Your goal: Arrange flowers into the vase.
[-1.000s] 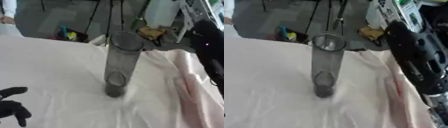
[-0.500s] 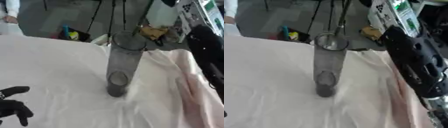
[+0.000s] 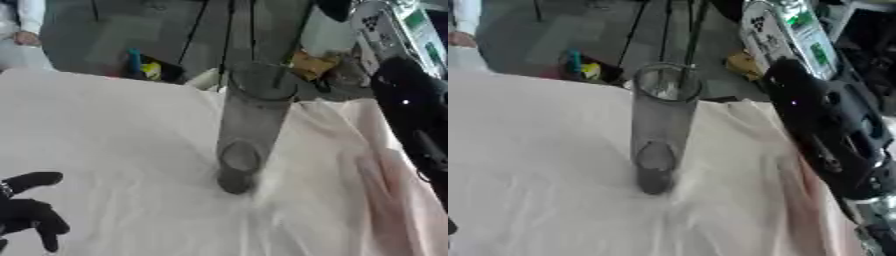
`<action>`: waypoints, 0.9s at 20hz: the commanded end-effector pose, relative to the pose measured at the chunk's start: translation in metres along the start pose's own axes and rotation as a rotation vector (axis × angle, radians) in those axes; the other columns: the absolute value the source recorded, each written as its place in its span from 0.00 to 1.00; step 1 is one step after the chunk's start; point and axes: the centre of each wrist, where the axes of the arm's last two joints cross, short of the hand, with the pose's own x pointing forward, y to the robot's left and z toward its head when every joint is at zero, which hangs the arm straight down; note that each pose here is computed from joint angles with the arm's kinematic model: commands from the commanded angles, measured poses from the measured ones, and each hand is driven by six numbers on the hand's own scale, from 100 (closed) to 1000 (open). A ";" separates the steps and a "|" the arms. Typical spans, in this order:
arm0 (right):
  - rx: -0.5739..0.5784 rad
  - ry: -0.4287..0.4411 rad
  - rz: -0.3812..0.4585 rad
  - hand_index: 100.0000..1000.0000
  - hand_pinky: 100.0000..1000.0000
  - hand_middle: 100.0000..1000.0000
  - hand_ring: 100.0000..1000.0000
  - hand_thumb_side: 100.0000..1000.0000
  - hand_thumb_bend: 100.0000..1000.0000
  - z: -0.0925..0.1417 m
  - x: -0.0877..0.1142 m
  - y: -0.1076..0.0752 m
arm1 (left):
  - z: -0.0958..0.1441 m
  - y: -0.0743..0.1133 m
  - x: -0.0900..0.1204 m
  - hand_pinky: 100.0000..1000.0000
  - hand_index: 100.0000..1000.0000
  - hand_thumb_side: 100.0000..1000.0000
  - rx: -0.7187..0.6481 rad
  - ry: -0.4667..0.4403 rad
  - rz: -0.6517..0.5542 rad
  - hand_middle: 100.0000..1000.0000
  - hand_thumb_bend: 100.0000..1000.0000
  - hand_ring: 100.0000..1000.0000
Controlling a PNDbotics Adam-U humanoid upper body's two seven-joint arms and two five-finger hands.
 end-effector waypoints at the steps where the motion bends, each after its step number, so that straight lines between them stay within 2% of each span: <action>1: -0.011 -0.011 0.022 0.00 0.00 0.00 0.18 0.71 0.00 0.001 0.010 -0.006 | -0.006 0.001 0.006 0.34 0.74 1.00 -0.013 -0.025 -0.018 0.84 0.00 0.54; 8: -0.016 0.010 -0.003 0.00 0.00 0.00 0.17 0.71 0.00 0.002 0.008 -0.009 | -0.007 0.001 0.006 0.34 0.74 1.00 -0.016 -0.024 -0.023 0.84 0.00 0.54; 15: -0.029 -0.025 -0.034 0.00 0.00 0.00 0.16 0.71 0.00 0.004 0.010 -0.012 | -0.007 0.000 0.006 0.34 0.73 1.00 -0.021 -0.024 -0.026 0.84 0.00 0.54; 16: -0.031 -0.030 -0.038 0.00 0.00 0.00 0.16 0.74 0.00 0.004 0.010 -0.012 | -0.007 0.000 0.006 0.34 0.73 1.00 -0.022 -0.024 -0.027 0.84 0.00 0.54; 18: -0.031 -0.044 -0.048 0.00 0.00 0.00 0.16 0.71 0.00 0.004 0.010 -0.013 | -0.007 0.000 0.006 0.34 0.73 1.00 -0.024 -0.025 -0.028 0.84 0.00 0.54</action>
